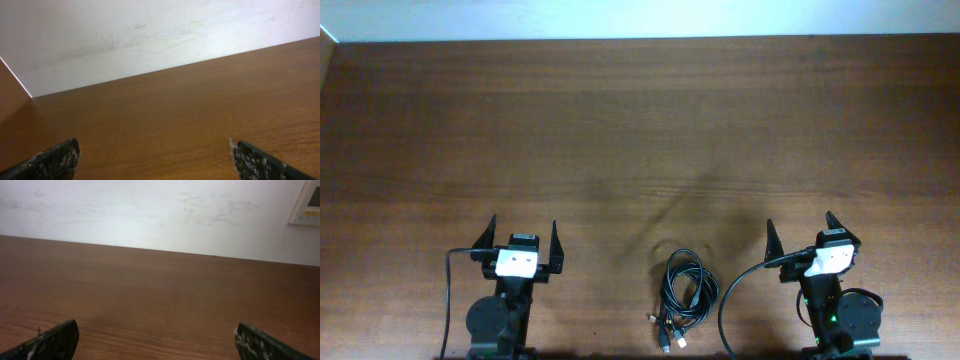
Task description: Untangle cables
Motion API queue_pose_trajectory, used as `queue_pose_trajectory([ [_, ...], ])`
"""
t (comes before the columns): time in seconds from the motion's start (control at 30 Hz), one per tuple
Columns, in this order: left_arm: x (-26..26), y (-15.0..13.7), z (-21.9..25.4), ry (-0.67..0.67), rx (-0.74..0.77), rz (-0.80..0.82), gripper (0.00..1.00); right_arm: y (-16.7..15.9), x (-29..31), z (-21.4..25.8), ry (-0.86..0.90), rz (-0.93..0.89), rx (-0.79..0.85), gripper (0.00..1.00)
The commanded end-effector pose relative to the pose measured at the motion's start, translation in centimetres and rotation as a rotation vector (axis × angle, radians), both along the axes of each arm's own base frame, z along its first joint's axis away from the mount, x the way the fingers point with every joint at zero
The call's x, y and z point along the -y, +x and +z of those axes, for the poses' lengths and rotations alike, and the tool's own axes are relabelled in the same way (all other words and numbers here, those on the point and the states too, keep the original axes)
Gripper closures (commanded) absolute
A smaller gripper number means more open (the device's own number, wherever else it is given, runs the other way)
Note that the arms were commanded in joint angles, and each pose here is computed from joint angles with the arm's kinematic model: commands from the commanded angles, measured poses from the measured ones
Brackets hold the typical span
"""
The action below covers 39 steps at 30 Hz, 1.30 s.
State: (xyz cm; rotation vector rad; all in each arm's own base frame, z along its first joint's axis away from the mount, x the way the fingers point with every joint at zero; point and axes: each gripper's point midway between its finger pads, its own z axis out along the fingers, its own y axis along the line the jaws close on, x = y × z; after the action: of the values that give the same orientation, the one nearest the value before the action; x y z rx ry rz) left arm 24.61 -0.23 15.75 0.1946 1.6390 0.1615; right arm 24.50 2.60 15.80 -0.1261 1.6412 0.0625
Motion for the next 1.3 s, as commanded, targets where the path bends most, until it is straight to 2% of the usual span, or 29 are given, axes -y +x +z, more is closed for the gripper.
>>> queue_pose_trajectory([
  [0.0,-0.2,0.0,-0.1,0.009,-0.003,0.011,0.01,0.0,-0.1,-0.2,-0.005,0.009,-0.001,0.00],
  [1.13,-0.2,0.0,-0.1,0.008,-0.003,0.009,0.01,0.0,-0.1,-0.2,-0.005,0.009,-0.001,0.00],
  [1.23,2.1,-0.1,1.3,0.001,0.054,-0.126,0.01,0.0,-0.1,-0.2,-0.005,0.009,-0.001,0.00],
  [1.27,2.2,-0.1,1.5,-0.009,0.061,-0.128,0.01,0.0,-0.1,-0.2,-0.005,0.009,-0.001,0.00],
])
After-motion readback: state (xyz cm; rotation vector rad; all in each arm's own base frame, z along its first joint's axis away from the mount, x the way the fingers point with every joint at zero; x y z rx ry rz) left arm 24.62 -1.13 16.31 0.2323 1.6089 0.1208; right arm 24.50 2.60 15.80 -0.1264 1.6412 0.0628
